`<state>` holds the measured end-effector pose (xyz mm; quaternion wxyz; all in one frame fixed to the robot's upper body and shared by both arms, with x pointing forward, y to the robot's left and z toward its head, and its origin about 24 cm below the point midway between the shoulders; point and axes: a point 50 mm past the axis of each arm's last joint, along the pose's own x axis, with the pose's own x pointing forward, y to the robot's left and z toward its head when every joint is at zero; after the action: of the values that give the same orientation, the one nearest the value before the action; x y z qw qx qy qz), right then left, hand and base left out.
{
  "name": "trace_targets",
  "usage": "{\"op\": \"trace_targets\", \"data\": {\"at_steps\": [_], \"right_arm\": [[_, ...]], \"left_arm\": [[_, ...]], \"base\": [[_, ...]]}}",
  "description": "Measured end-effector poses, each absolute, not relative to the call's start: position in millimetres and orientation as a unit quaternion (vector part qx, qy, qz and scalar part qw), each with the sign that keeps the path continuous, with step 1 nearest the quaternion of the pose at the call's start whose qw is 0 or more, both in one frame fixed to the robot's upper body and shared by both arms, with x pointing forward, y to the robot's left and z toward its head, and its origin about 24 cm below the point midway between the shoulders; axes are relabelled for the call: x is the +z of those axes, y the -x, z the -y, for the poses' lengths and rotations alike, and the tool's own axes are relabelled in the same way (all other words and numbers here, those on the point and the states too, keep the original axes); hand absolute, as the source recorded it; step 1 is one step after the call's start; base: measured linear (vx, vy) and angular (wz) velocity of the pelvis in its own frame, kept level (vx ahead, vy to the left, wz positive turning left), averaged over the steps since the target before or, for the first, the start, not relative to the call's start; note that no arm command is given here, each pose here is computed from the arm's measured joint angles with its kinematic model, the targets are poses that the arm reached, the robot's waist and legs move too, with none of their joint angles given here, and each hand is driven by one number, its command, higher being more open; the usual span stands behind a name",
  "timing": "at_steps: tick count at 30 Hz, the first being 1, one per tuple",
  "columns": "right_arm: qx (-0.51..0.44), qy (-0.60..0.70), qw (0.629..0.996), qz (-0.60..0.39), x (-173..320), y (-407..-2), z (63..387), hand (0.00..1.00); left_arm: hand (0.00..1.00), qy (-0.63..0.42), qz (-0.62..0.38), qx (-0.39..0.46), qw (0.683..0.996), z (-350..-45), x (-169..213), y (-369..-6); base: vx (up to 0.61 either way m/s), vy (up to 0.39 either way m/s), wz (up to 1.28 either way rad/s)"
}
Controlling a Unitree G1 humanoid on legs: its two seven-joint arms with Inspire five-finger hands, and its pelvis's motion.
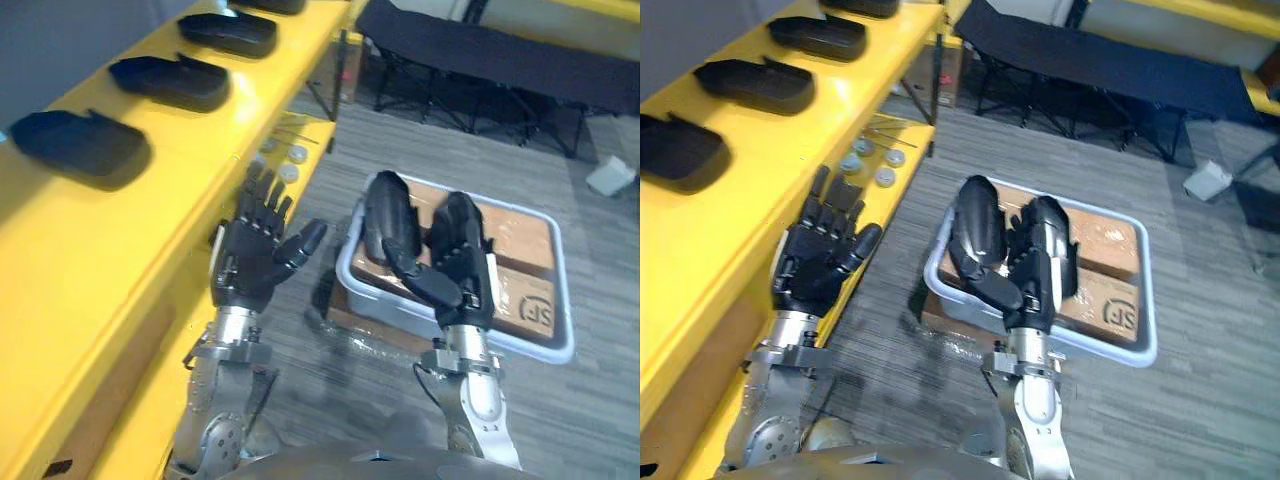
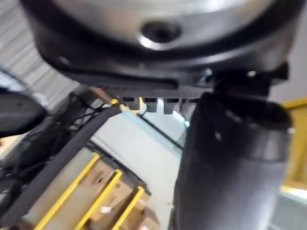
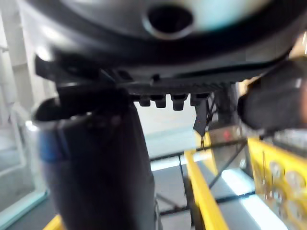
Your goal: Walk over and take three plastic housings, then place them on the shelf
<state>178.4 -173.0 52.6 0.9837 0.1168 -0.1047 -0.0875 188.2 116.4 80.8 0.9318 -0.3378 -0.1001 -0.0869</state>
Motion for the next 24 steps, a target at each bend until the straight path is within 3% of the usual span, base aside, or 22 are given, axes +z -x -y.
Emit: {"op": "trace_targets", "data": {"at_steps": [6,14,24], "right_arm": [[-0.110,-0.075,0.989,0.062,40,-156,213,1.00],[-0.061,-0.093,0.993,0.039,32,-150,194,1.00],[-0.118,-0.150,0.981,0.041,27,-148,183,1.00]], "left_arm": [[1.00,0.379,0.093,-0.091,0.916,-106,79,-186],[1.00,0.368,0.095,-0.044,0.924,-125,67,-186],[1.00,0.368,0.084,-0.074,0.923,-112,72,-187]], "base": [[-0.11,-0.217,-0.37],[-0.07,0.111,-0.73],[-0.01,0.056,-0.13]]}}
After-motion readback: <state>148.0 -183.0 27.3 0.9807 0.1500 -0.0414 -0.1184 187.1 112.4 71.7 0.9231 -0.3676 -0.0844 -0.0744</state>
